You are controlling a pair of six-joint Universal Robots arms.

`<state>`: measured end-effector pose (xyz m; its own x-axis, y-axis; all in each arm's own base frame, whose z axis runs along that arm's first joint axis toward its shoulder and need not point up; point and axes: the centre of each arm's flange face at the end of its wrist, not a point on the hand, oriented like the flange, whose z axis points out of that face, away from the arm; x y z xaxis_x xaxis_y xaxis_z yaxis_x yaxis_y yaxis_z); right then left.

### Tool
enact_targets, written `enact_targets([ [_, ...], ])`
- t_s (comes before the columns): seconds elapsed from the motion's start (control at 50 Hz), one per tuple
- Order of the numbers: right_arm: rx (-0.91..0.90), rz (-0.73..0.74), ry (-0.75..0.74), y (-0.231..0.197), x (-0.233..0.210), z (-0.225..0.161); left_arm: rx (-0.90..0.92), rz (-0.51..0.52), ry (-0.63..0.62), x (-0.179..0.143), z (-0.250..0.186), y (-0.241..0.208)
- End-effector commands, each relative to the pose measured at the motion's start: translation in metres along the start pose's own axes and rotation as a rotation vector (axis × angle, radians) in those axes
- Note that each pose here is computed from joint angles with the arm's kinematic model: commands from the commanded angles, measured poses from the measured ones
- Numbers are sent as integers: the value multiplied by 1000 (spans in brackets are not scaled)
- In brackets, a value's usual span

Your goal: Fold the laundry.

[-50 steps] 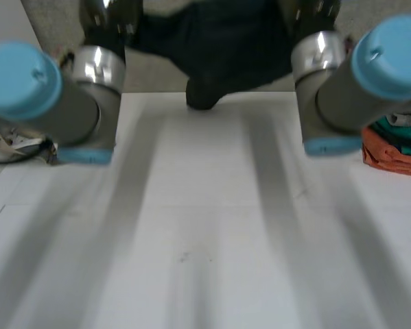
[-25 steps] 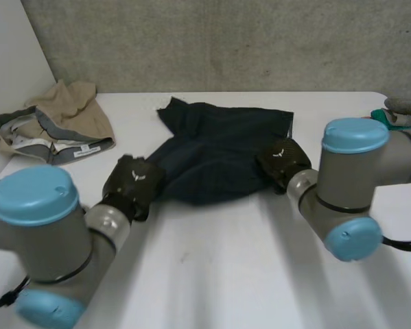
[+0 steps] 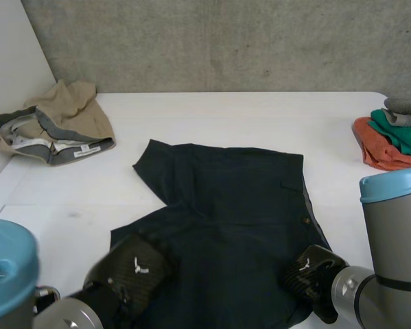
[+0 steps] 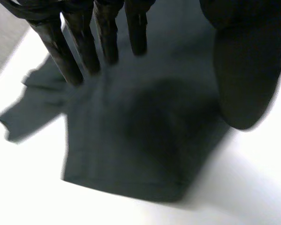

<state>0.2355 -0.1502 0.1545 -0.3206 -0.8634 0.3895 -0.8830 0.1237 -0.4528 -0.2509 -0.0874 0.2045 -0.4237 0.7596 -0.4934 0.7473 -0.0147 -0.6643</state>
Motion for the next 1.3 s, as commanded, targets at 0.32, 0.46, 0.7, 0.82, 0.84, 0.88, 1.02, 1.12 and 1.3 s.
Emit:
enact_targets([
  [0.32, 73, 4, 70, -1, 1, 11, 409, 130, -252, -120, 187, -45],
  [0.46, 89, 3, 84, 0, 0, 14, 440, 144, -115, -120, 242, -26],
  [0.7, 88, 15, 99, 3, 3, 19, 381, 114, -24, -113, 264, -15],
  [0.82, 89, 24, 114, 4, 8, 21, 292, 90, -168, -134, 240, -22],
  [0.84, 91, 24, 117, 4, 8, 21, 273, 86, -192, -137, 235, -22],
  [0.88, 94, 21, 120, 4, 8, 21, 229, 81, -229, -141, 228, -19],
  [1.02, 93, 24, 119, 4, 8, 22, 51, 42, -278, -128, 193, 5],
  [1.12, 94, 26, 118, 4, 8, 22, -29, 14, -291, -116, 174, 19],
  [1.3, 120, 82, 134, 2, 10, 22, -46, -107, -320, -106, 158, 25],
])
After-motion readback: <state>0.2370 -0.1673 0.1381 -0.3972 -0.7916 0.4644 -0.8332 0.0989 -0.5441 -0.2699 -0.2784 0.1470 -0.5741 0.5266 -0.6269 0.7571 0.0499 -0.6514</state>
